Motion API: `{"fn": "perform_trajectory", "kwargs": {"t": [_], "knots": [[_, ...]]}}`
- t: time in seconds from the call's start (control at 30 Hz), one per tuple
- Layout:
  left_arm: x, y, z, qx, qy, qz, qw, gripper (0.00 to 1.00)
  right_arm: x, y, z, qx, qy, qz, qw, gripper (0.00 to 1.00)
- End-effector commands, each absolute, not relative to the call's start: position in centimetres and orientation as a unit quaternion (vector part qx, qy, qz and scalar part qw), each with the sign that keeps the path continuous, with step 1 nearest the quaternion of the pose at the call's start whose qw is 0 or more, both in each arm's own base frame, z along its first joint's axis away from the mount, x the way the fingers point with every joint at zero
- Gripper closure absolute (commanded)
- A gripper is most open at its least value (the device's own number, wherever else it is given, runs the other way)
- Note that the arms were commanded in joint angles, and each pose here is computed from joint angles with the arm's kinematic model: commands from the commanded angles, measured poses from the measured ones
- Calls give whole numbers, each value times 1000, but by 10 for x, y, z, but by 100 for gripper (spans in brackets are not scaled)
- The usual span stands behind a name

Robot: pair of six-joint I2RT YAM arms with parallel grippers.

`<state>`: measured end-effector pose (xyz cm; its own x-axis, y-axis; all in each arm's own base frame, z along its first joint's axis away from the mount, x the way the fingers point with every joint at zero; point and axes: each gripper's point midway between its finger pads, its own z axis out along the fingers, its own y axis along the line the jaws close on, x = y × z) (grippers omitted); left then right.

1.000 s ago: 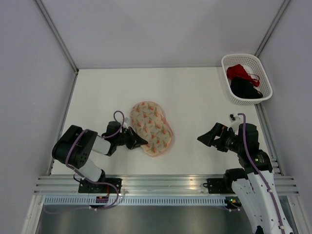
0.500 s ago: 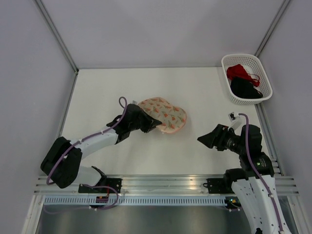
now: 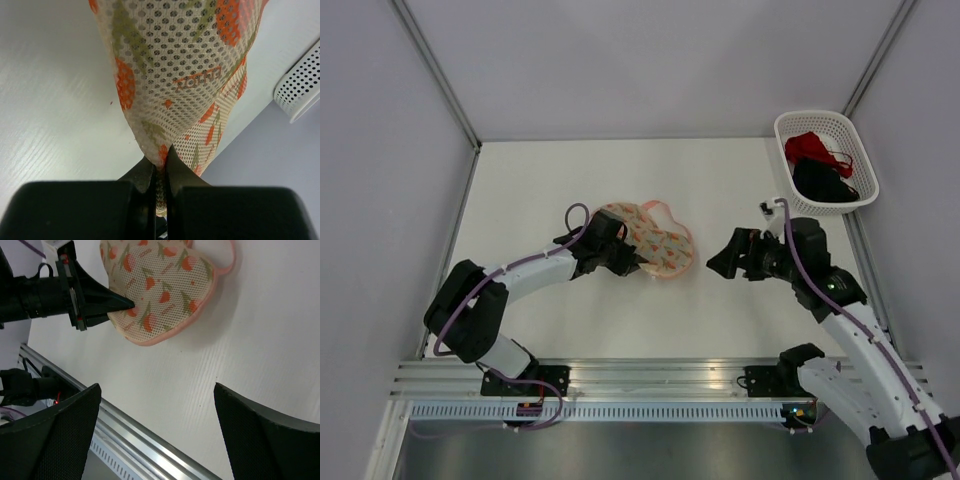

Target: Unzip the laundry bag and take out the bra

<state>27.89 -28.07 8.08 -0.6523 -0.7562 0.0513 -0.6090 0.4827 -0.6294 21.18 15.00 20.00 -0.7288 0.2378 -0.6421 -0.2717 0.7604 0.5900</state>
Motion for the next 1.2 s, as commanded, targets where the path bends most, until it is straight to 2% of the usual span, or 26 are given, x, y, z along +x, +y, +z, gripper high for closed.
{"fn": "perform_trajectory", "kwargs": {"t": [0.0, 0.03, 0.13, 0.47, 0.63, 1.17], "knots": [[288, -289, 101, -426, 834, -333, 111, 98, 244, 174, 205, -40, 863, 288, 413, 2], [288, -289, 101, -428, 833, -333, 110, 98, 232, 202, 209, -82, 861, 292, 408, 2], [289, -290, 104, -434, 831, -331, 104, 98, 229, 231, 193, -102, 872, 250, 408, 2], [270, -301, 94, -464, 821, -334, 11, 98, 212, 272, 159, -105, 870, 215, 432, 7], [264, -305, 93, -472, 813, -340, -15, 98, 212, 293, 134, -93, 867, 189, 452, 14], [264, -298, 90, -485, 804, -343, -26, 98, 225, 293, 122, -38, 847, 109, 519, 31]]}}
